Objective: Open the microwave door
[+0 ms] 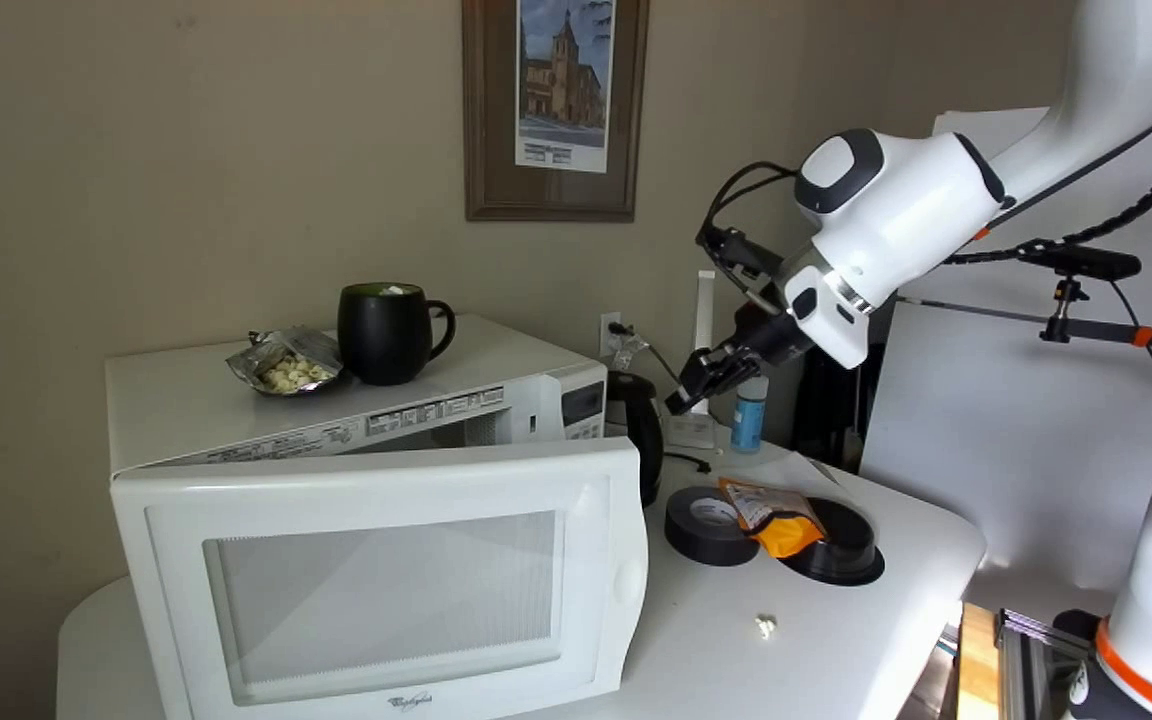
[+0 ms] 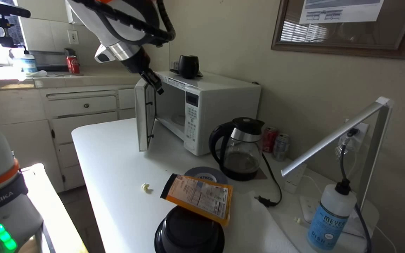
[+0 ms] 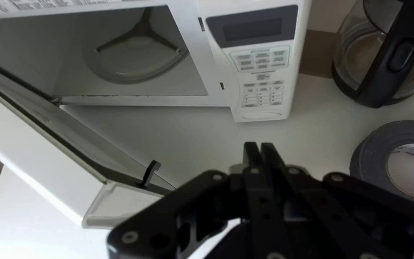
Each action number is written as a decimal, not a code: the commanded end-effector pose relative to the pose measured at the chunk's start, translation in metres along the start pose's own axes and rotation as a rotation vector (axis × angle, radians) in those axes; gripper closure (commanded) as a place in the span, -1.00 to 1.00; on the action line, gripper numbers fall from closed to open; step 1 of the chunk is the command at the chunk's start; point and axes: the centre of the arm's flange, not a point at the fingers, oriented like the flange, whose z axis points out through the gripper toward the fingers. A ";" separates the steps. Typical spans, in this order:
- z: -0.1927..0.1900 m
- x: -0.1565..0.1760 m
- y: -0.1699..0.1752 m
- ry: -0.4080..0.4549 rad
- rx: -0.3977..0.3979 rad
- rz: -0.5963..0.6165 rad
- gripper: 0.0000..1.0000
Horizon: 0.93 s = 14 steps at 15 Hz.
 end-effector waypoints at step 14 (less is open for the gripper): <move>0.051 0.038 -0.018 0.286 0.162 -0.033 -0.99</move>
